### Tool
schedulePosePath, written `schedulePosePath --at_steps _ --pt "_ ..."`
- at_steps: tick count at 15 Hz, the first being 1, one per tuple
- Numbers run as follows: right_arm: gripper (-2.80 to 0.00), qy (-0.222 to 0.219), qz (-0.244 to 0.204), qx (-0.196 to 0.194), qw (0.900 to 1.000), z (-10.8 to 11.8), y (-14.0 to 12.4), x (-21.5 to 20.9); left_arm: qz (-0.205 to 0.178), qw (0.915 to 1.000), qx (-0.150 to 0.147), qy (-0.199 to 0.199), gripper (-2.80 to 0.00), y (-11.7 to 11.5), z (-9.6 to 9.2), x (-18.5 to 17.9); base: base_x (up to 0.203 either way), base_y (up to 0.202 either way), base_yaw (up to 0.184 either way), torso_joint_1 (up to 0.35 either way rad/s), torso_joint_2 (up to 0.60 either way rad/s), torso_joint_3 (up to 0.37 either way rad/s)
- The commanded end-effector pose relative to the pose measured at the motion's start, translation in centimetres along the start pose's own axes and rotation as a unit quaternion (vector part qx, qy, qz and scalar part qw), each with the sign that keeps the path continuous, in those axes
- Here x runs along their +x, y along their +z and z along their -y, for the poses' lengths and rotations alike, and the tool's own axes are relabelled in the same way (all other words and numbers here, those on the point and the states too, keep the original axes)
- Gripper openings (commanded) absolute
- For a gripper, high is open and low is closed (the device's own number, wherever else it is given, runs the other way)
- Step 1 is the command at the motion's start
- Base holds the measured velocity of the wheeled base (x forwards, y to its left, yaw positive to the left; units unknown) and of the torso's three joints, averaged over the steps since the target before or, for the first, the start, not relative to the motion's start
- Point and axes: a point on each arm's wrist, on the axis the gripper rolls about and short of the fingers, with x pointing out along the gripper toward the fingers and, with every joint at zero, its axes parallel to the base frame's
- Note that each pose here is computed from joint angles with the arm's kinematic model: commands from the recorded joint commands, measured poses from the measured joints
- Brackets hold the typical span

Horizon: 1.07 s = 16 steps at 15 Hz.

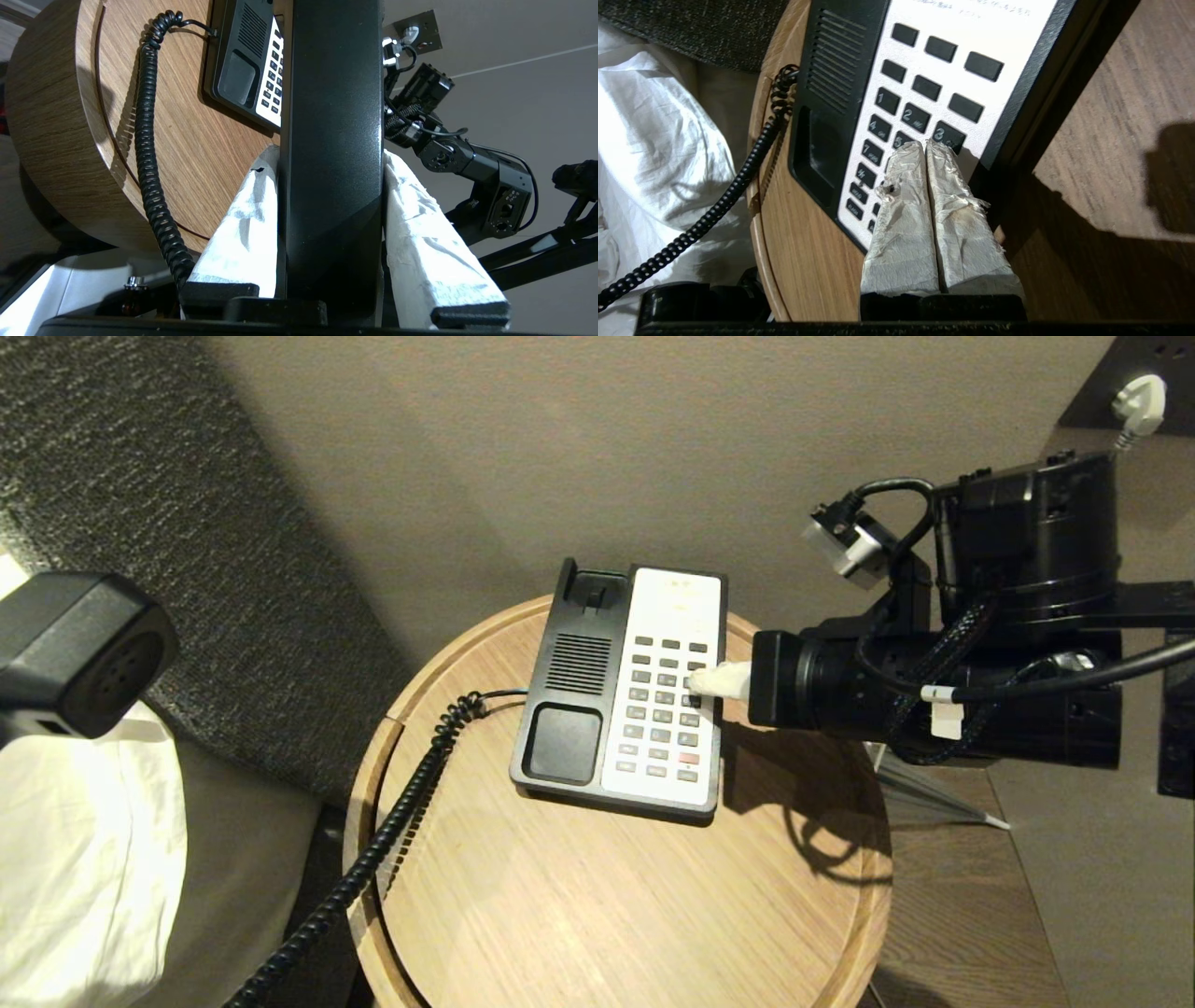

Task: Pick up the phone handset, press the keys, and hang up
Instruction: Dial the number

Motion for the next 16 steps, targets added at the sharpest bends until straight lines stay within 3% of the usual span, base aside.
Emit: schedulePosePath --at_steps 1,16 --pt "-2.8 0.008 0.003 -0.001 1.0 -0.4 0.0 -0.4 0.0 1.0 -0.003 0.0 -2.8 0.0 0.0 0.0 0.0 0.0 0.0 0.0 0.0 0.0" --pt "-2.8 -0.005 -0.015 -0.005 1.0 0.0 -0.8 1.1 -0.001 1.0 -0.003 0.001 -2.8 -0.1 -0.2 0.0 0.0 0.0 0.0 0.0 0.0 0.0"
